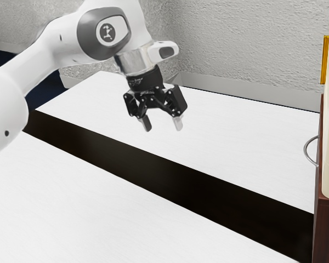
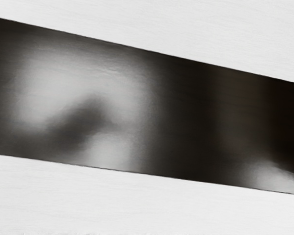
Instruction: Pull the drawer handle with one arm to open the drawer
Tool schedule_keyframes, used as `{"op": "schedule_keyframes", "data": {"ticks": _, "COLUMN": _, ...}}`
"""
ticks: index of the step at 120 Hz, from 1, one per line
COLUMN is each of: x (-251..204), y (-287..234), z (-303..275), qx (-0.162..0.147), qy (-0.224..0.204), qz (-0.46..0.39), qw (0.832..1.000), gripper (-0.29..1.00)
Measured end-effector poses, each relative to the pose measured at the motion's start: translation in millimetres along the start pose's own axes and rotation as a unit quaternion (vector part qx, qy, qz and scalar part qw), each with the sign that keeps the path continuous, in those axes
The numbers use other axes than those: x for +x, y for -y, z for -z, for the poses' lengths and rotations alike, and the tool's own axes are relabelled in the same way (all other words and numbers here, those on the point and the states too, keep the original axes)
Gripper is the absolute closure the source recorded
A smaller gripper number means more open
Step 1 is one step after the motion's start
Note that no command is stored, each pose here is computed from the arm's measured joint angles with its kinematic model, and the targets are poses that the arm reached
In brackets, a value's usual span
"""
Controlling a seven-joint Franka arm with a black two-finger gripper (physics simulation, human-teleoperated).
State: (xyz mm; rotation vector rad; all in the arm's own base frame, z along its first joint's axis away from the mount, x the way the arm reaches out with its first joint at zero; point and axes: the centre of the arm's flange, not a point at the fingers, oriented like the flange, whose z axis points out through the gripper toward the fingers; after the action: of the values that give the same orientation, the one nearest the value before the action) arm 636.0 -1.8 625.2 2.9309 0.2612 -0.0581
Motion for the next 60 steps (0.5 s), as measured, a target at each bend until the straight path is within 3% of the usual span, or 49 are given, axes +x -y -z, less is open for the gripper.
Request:
{"op": "schedule_keyframes", "data": {"ticks": 26, "x": -5, "y": -32, "z": -13, "qx": 0.000, "qy": 0.009, "qz": 0.052, "qw": 0.999, "gripper": 0.00}}
{"op": "schedule_keyframes", "data": {"ticks": 60, "x": 11, "y": -70, "z": -41, "qx": 0.019, "qy": -0.029, "qz": 0.112, "qw": 0.993, "gripper": 0.00}}
